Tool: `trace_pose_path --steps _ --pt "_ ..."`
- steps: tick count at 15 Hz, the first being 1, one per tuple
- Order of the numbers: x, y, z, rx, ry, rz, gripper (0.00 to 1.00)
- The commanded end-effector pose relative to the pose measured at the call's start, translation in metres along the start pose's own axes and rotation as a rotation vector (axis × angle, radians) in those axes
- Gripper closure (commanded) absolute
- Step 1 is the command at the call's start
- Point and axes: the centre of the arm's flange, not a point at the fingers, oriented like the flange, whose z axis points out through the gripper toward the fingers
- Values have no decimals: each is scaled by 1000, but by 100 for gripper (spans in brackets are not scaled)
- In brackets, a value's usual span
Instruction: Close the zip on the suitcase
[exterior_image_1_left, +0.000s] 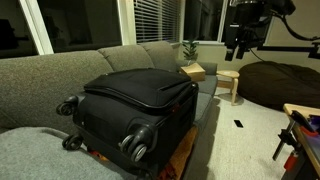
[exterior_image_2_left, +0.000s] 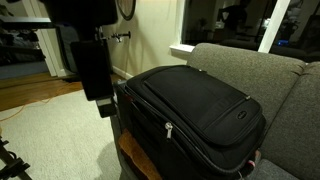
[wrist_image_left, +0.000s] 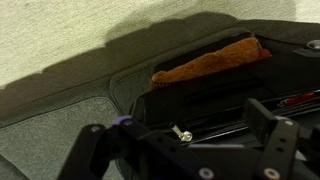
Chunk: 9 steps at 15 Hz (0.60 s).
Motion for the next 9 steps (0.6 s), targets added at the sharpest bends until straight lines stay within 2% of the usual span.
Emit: trace_pose_path --steps 1,9 --pt "0 0 1 -1 -2 -1 0" --pt "1 -2 2 1 -1 -2 0"
